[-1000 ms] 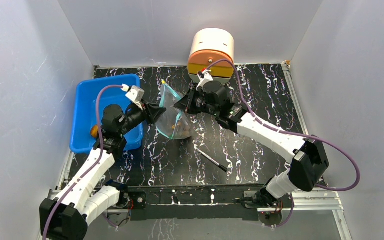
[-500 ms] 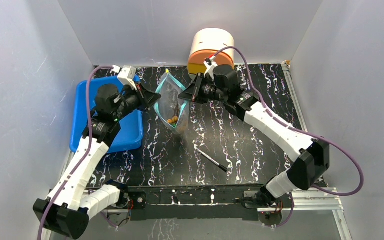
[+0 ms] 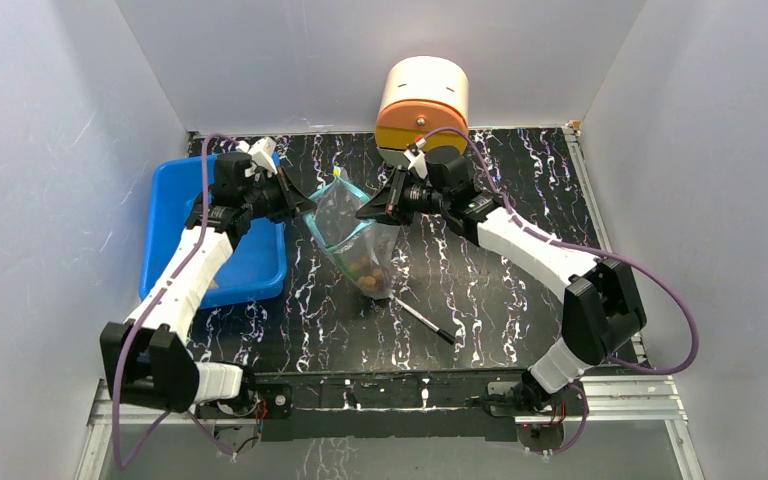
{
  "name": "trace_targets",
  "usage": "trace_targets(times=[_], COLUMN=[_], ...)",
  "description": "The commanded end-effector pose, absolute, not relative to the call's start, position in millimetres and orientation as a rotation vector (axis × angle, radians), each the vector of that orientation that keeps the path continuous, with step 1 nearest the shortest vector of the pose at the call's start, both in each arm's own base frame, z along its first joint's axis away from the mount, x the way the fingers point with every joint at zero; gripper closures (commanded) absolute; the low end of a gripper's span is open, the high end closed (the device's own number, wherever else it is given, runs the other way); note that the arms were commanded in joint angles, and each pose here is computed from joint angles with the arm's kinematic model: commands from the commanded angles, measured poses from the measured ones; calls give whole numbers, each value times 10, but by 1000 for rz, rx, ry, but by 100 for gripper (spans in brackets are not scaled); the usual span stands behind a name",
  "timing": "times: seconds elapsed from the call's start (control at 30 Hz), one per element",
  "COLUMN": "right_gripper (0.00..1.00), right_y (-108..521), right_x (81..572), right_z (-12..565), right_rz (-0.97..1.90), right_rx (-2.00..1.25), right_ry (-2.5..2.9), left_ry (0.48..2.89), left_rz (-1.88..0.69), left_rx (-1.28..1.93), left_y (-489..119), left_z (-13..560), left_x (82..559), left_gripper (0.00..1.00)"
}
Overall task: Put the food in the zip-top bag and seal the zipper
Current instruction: Adjust the zipper food storage bag at the center of the board.
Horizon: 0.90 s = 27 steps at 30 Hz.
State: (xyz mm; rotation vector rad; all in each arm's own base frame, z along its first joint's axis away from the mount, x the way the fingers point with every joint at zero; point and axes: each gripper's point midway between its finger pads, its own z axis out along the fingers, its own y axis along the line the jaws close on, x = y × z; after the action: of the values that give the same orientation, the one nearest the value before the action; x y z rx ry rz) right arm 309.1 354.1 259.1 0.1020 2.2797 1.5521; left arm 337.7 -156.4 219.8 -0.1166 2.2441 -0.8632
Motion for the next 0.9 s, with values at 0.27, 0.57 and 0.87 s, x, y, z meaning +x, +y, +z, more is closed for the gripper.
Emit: trace_targets(times=[0.27,0.57,0.87], right_gripper=[100,100,100], right_y=[3690,3797,3571], right_x=[3357,3633,3512], right_z=[2302,2453,2998], right_rz=[1575,1637,1511], right_rx=[86,137,33], right_ry=[2228,2187,2072], left_ry=[2221,2103,1994], left_rz=[-1066,-1213,-1115], left_rx=[-85,-27,91], left_y=[-1719,-1846,-1784], left_z=[2325,2972,3399], left_x=[3323,3181,3189], left_gripper=[100,100,100])
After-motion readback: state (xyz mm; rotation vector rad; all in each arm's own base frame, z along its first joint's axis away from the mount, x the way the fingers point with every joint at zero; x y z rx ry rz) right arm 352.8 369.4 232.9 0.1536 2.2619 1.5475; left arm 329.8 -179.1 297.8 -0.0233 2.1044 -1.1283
